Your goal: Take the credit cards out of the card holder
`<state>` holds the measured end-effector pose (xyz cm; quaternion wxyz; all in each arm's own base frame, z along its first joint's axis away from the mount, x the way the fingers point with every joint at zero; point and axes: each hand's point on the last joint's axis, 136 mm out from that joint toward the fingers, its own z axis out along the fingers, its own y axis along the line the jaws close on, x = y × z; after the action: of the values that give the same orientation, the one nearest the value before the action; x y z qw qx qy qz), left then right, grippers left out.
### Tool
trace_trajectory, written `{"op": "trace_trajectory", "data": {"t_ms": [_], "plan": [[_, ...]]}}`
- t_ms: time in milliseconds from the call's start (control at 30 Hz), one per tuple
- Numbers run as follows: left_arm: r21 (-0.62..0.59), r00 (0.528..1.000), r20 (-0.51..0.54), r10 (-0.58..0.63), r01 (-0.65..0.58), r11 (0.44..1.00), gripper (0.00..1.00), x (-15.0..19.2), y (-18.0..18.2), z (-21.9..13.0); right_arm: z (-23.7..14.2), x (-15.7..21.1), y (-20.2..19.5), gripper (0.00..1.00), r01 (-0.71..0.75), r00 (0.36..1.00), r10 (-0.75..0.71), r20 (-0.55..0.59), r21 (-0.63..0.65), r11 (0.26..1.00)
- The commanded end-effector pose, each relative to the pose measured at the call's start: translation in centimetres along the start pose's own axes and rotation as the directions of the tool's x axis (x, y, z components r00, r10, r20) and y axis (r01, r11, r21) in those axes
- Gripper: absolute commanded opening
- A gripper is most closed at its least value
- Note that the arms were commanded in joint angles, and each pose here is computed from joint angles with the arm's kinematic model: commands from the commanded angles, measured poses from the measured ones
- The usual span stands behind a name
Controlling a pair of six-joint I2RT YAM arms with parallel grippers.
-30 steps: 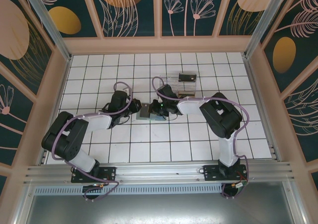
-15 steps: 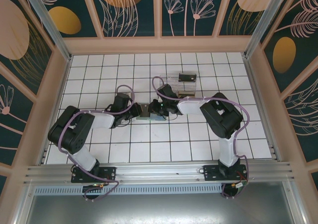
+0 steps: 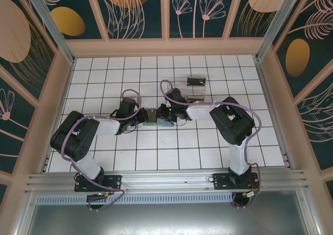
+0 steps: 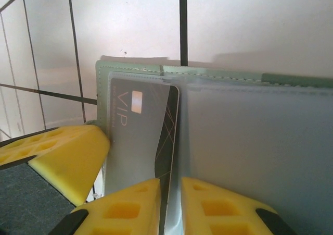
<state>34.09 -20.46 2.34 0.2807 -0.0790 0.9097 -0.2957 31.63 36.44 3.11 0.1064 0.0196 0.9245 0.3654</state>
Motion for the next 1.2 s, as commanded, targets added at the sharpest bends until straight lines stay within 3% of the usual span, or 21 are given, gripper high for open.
{"op": "trace_trajectory", "data": {"t_ms": [0, 233, 600, 1167], "plan": [[-0.073, 0.999, -0.053, 0.002, -0.006, 0.997, 0.09, 2.1, 2.1, 0.2, 0.2, 0.0, 0.5, 0.18, -0.020, 1.000, 0.019, -0.015, -0.052, 0.998], [-0.064, 0.999, -0.049, -0.003, 0.000, 0.998, 0.09, 2.2, 2.0, 0.1, 0.4, 0.3, 0.4, 0.17, -0.041, 0.999, 0.038, -0.038, -0.074, 0.996], [-0.055, 0.999, -0.045, 0.001, -0.003, 0.998, 0.08, 2.2, 1.7, 0.0, -0.5, 0.5, -0.9, 0.18, -0.050, 0.999, 0.051, -0.012, 0.011, 0.999], [-0.041, 0.999, -0.043, 0.003, -0.005, 0.999, 0.08, 2.2, 1.3, 0.1, 0.9, 1.0, 0.1, 0.18, -0.082, 0.995, 0.077, -0.069, -0.074, 0.994]]}}
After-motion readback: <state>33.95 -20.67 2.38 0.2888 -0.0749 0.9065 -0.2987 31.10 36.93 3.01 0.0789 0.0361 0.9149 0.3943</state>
